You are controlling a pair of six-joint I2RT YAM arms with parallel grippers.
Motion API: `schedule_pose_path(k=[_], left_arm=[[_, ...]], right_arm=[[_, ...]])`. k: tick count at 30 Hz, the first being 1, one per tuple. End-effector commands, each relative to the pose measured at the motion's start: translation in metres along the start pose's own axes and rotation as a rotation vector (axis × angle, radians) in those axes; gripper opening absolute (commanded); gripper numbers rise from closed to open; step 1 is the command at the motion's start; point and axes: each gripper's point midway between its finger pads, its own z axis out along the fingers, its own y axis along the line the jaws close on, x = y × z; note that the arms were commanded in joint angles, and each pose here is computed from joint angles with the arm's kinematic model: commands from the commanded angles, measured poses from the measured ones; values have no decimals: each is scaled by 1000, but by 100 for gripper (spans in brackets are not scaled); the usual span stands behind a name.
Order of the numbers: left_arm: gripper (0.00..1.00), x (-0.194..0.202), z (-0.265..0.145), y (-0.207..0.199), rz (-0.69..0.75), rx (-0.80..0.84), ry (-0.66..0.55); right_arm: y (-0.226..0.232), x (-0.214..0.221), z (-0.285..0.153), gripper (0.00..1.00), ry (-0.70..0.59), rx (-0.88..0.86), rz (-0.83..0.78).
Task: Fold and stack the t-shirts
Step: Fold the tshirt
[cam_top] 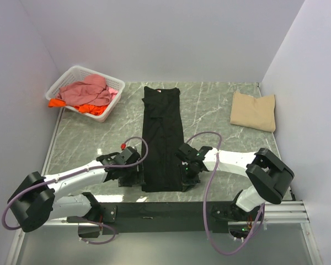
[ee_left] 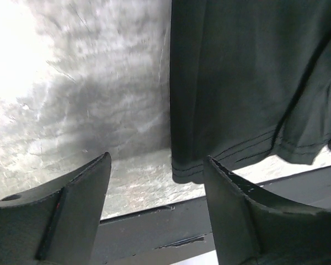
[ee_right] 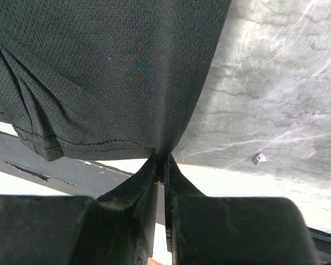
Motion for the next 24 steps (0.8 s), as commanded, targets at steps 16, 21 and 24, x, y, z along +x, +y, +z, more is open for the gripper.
schedule_pose_path(k=[16, 21, 24], left_arm=[[62, 24, 8, -19, 94, -14, 84], [52, 33, 11, -12, 108, -49, 113], [49, 38, 13, -9, 109, -51, 124]], right_arm=[[-20, 5, 14, 13, 11, 104, -18], [-20, 4, 14, 13, 8, 105, -17], [-19, 3, 14, 13, 5, 105, -16]])
